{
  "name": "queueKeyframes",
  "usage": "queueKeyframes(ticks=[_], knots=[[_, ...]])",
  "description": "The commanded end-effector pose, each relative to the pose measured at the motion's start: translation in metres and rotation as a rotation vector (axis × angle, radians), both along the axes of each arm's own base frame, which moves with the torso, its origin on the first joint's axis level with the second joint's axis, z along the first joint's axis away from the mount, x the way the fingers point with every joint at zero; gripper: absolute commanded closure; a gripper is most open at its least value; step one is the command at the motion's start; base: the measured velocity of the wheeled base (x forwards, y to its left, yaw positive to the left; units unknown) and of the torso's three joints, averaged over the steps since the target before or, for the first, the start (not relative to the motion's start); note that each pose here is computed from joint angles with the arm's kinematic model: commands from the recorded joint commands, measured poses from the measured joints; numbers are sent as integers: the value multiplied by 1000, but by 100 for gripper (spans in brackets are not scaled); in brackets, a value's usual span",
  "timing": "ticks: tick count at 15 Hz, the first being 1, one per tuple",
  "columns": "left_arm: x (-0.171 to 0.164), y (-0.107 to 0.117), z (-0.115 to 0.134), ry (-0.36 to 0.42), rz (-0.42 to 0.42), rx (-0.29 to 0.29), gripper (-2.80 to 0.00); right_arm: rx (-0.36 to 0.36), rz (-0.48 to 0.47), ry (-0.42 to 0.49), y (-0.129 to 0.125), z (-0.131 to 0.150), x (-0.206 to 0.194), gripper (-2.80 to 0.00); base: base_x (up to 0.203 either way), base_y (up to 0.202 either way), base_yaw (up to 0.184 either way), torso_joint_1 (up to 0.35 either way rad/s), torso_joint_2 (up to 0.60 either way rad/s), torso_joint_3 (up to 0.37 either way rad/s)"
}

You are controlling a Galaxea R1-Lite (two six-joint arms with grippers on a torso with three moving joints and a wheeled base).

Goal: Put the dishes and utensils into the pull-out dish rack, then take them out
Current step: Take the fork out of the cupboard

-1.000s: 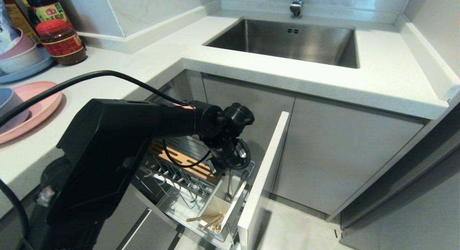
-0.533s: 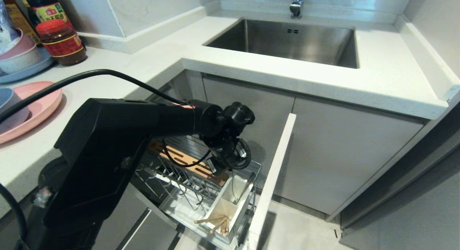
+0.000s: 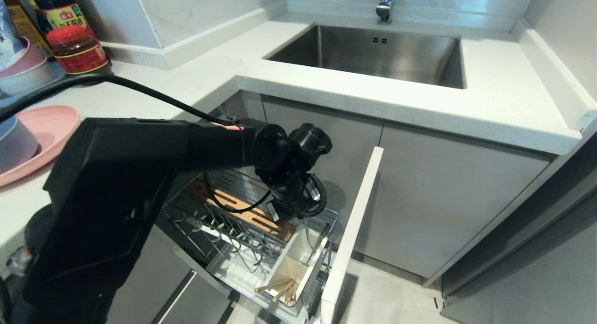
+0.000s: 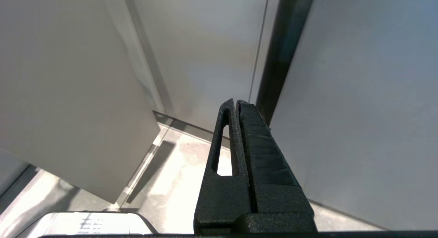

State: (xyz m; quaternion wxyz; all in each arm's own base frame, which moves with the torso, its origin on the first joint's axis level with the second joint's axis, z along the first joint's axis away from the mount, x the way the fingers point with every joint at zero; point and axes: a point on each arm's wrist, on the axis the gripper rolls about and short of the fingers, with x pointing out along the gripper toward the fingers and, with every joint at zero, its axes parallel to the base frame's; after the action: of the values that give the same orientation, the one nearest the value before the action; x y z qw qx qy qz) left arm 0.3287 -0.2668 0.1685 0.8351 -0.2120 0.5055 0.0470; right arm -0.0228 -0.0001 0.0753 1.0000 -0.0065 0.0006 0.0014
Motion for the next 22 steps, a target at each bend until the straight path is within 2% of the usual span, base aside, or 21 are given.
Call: queueKeyframes(ticks=[1, 6, 13, 18, 22], knots=[[-13, 3, 24, -31, -8, -28, 0, -1, 0, 0, 0, 0, 0, 0, 0, 0, 0, 0, 0, 0], [-30, 8, 46, -48, -26, -38, 0, -1, 0, 0, 0, 0, 0, 0, 0, 0, 0, 0, 0, 0], [-40, 16, 64, -138, 23, 20, 0, -1, 0, 0, 0, 0, 0, 0, 0, 0, 0, 0, 0, 0], [-49, 23, 82, -172, 19, -3, 0, -1, 0, 0, 0, 0, 0, 0, 0, 0, 0, 0, 0, 0], [-66, 36, 107, -216, 15, -34, 0, -1, 0, 0, 0, 0, 0, 0, 0, 0, 0, 0, 0, 0]])
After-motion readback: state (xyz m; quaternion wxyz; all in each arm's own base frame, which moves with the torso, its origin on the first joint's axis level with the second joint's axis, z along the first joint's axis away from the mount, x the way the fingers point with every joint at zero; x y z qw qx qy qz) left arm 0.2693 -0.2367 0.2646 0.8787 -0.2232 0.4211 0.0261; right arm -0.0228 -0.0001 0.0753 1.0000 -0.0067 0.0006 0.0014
